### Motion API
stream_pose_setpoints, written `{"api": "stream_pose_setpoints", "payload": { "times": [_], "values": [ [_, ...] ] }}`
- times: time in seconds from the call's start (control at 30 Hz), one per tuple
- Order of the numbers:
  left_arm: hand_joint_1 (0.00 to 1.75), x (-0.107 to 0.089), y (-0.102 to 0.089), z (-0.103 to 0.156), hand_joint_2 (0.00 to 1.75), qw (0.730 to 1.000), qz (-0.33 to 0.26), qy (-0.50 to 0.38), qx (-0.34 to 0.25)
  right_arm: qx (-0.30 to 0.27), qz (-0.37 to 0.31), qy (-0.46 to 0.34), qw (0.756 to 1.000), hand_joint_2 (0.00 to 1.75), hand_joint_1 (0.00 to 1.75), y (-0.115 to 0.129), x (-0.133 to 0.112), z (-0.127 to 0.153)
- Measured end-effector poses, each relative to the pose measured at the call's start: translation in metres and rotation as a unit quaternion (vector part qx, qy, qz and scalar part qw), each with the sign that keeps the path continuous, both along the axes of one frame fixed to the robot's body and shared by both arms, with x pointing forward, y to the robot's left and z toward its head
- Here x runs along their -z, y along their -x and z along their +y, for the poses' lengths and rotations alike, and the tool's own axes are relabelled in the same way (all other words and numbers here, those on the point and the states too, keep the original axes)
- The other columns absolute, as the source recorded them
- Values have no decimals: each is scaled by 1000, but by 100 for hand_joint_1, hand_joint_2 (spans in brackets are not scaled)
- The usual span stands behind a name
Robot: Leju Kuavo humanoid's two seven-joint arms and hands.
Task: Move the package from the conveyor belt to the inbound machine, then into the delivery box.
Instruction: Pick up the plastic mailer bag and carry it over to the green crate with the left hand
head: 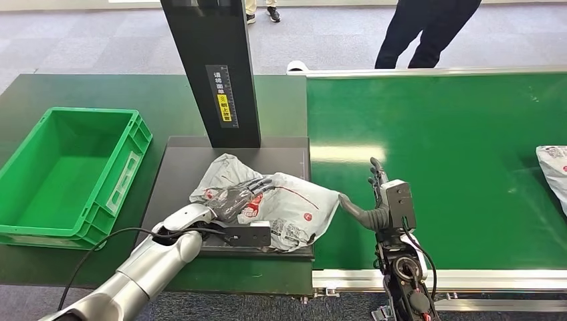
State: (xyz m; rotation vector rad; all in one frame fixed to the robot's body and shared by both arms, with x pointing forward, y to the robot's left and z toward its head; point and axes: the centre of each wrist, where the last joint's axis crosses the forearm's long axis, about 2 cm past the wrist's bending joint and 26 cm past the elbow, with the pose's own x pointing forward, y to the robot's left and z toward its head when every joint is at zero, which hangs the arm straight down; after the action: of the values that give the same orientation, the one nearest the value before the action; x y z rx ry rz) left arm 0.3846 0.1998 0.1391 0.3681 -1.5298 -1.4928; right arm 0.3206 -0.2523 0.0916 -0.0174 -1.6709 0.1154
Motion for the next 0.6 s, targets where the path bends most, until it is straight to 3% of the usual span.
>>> {"api": "stream_pose_setpoints", "payload": {
  "times": [0.03,0.13,0.2,0.6],
  "values": [
    [34,-1,-2,-1,175,1000,-6,-7,-8,0,1,1,1000,175,0,0,0,0],
    [163,-1,-6,-5,175,998,-33,-28,-45,-1,1,4,1000,175,0,0,0,1],
    [175,0,-7,-6,175,996,-52,-39,-68,-1,1,4,1000,175,0,0,0,2],
    [175,2,-8,-4,175,995,-71,-27,-65,1,2,1,1000,175,0,0,0,3]
  ]
}}
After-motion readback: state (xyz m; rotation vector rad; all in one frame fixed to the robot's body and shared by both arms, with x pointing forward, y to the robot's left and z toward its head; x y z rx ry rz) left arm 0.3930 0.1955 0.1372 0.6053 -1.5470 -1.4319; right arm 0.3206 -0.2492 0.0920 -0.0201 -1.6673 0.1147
